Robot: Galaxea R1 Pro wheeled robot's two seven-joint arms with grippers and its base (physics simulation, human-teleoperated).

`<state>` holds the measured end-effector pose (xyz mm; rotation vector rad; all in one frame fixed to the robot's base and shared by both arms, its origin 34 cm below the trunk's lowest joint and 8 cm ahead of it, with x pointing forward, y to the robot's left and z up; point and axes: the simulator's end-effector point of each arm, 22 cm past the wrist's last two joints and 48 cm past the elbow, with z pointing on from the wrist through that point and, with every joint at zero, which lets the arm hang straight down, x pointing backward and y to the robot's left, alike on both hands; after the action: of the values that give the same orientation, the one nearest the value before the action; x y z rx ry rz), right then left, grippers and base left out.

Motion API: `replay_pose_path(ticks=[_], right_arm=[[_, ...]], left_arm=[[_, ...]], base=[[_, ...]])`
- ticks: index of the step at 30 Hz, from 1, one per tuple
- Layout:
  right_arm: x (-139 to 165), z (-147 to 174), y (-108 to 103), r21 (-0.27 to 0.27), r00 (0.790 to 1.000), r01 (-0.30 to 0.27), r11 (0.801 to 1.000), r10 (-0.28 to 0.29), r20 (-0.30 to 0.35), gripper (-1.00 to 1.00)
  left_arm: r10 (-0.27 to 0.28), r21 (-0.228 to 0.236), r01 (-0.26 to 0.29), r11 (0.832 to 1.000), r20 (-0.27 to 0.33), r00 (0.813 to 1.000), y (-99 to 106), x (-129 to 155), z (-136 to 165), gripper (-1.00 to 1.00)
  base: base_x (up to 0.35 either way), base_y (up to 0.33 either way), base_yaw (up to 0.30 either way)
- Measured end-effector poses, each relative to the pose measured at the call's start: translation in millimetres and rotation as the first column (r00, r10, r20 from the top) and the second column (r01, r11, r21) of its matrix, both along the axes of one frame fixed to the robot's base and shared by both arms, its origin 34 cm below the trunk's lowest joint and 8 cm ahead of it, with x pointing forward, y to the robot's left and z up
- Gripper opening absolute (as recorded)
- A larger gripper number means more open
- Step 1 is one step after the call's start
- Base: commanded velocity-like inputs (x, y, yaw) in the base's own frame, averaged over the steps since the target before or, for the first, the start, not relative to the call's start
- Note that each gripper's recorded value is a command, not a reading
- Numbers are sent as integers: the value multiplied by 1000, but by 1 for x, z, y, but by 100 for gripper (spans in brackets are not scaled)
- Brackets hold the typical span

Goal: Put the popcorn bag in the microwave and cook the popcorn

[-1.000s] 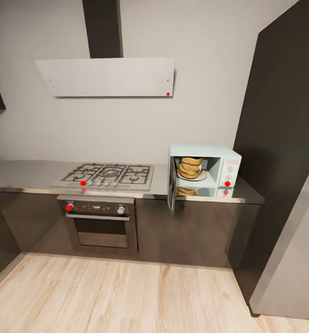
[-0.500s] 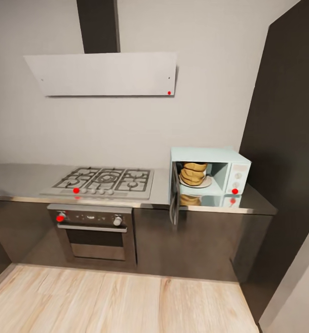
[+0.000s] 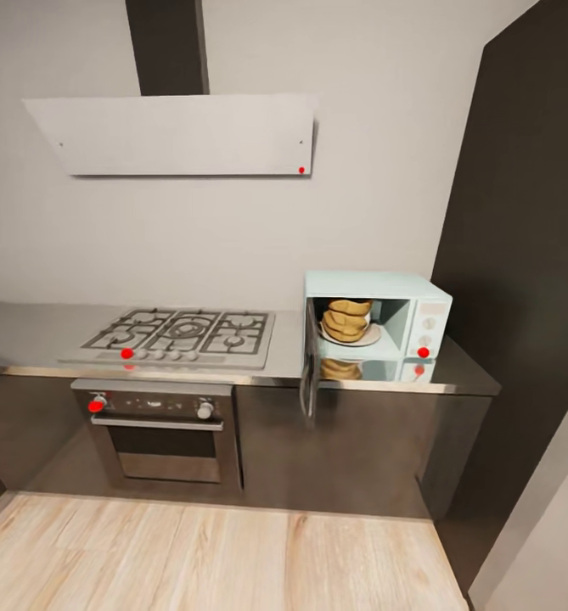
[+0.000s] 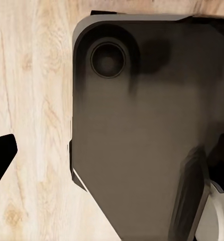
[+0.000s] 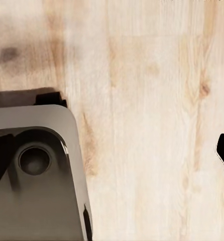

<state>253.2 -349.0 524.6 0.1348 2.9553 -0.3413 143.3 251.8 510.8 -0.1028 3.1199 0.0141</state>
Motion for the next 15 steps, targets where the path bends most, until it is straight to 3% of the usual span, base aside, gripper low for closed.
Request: replay_pose_path(ticks=[8,15], right_arm=[[1,0,2,3,1000,-8,1000,8,3,100],[1,0,1,2,1000,-7,1000,7,5,100]], left_arm=[[0,0,0,1000,0,1000,0,0,0,100],[1,0,-1,1000,0,1000,0,0,0,100]], base=[[130,-239,0],[59,-37,0]])
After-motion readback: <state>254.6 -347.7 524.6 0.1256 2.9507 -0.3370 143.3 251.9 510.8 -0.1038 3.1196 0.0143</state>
